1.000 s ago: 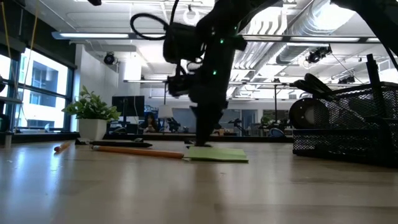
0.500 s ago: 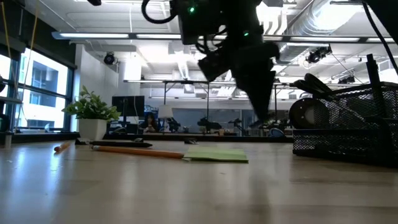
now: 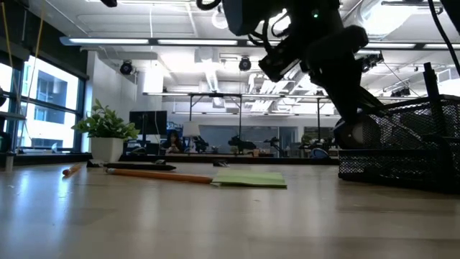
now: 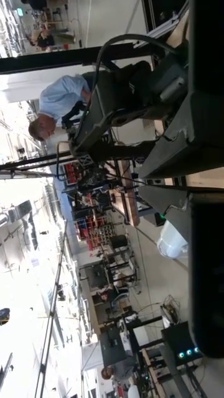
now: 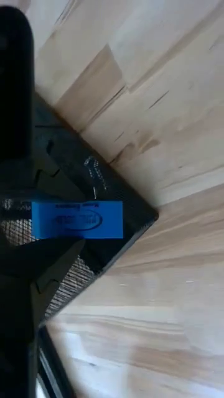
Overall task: Pick and place office supplies into organizer
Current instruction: Put the blue eraser into the black desk organizer
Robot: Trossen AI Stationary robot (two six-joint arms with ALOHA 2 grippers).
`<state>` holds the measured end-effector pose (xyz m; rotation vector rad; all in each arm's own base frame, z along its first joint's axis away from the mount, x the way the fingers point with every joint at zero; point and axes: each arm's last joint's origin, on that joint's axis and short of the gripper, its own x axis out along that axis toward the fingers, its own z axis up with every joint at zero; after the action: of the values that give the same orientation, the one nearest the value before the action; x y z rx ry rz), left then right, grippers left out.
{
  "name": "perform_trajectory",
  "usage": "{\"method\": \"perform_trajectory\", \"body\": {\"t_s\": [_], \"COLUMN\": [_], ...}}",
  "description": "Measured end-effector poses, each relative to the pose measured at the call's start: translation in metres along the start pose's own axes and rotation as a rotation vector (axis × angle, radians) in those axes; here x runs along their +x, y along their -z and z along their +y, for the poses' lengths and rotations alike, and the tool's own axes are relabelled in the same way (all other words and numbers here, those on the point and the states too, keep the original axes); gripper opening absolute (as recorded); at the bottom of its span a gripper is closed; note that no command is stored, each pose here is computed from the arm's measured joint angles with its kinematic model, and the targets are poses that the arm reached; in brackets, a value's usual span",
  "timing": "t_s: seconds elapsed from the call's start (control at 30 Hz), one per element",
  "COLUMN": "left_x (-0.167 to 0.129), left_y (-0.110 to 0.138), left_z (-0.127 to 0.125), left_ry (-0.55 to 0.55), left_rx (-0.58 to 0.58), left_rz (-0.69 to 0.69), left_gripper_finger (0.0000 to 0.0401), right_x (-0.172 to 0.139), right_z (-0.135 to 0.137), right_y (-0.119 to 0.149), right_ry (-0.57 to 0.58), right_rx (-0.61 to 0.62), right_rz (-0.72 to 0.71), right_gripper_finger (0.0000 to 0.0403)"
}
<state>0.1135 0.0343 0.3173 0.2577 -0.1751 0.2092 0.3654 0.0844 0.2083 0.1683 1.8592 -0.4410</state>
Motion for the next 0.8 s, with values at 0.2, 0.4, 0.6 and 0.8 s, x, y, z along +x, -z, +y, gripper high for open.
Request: {"method": "perform_trajectory", "body": {"t_s": [0.2, 0.4, 0.6, 0.8], "left_x": [0.000, 0.000, 0.000, 0.000], "left_y": [0.000, 0.000, 0.000, 0.000], "left_z": [0.000, 0.000, 0.000, 0.000], "left_ry": [0.000, 0.000, 0.004, 0.007], "left_rx": [-0.008, -0.010, -0.011, -0.011], "left_rz": [-0.001, -0.001, -0.002, -0.003], "left_gripper_finger": [0.0019, 0.0019, 0.0019, 0.0019], "right_x": [0.000, 0.003, 0.009, 0.001], "right_z": [0.007, 0.015, 0.010, -0.005], "right_y": [0.006, 0.012, 0.029, 0.046], "right_ry": [0.032, 0.069, 0.111, 0.041], "right_rx": [0.129, 0.185, 0.181, 0.287], "right_rz": [-0.018, -0.039, -0.038, -0.138], "right_gripper_finger": [0.0083, 0.0083, 0.0083, 0.0083]}}
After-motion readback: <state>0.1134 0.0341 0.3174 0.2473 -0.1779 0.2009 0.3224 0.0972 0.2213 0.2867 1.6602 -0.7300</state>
